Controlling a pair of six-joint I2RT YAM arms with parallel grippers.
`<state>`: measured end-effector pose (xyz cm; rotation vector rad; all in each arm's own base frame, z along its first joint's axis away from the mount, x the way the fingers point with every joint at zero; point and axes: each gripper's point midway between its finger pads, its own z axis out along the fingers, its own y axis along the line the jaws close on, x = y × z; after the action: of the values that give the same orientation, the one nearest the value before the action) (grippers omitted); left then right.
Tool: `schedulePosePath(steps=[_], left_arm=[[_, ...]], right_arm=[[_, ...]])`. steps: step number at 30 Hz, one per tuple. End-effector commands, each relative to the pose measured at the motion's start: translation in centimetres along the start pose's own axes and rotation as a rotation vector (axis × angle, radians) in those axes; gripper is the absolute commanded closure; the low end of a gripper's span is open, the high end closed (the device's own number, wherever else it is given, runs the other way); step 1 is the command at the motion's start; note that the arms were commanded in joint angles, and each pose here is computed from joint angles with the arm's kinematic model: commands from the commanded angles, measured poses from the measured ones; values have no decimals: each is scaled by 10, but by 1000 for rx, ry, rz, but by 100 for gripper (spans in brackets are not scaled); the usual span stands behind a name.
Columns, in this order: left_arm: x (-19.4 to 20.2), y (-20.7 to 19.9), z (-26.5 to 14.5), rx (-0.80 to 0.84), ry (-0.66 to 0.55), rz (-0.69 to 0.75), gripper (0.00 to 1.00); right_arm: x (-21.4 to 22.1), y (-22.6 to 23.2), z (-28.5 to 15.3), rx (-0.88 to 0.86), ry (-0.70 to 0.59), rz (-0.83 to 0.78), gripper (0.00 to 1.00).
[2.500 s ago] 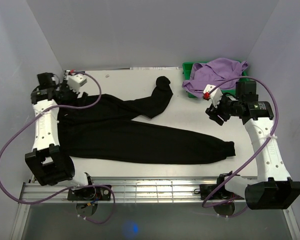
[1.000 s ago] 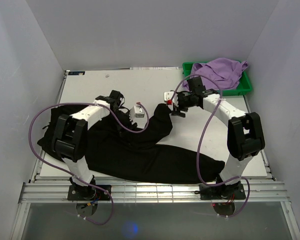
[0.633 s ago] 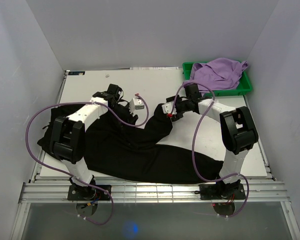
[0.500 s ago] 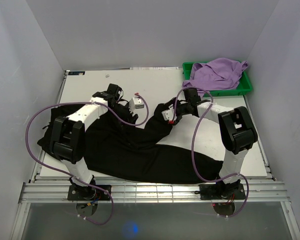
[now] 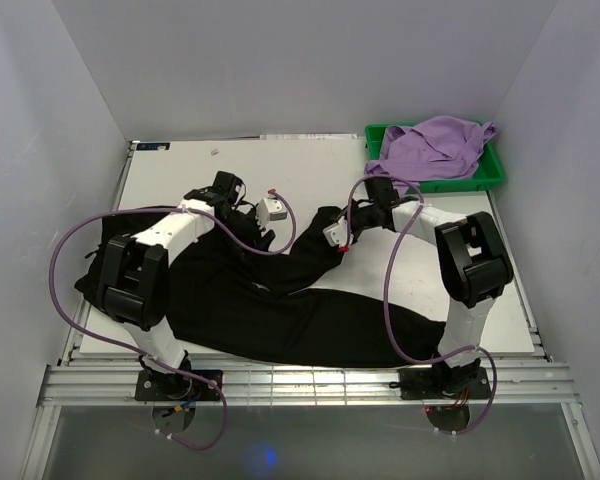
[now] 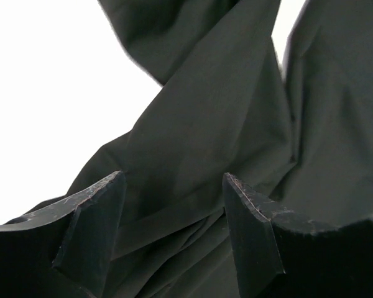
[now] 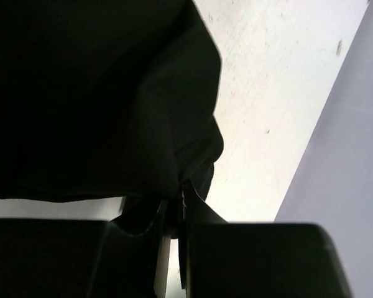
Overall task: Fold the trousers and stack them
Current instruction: Flatten the trousers out
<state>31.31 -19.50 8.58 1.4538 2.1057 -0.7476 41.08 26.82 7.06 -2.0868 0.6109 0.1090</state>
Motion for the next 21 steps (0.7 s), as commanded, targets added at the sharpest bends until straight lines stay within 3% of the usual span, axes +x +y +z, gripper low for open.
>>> schedulePosePath(steps=[1,12,17,21], left_arm=[[-13,11,-15,-91,-36,135,26],[-11,29,-1,-68,-59,275,26],[-6,51,1,-42,-66,230,32],[-4,65,-6,-55,-71,265,34]], right_arm=[[-14,-23,-40,-36,67,141,92],[-28,66,-112,-400,394,728,92],[-61,122,-141,-664,441,1075,92],[-61,145,-165,-710,443,1331,92]])
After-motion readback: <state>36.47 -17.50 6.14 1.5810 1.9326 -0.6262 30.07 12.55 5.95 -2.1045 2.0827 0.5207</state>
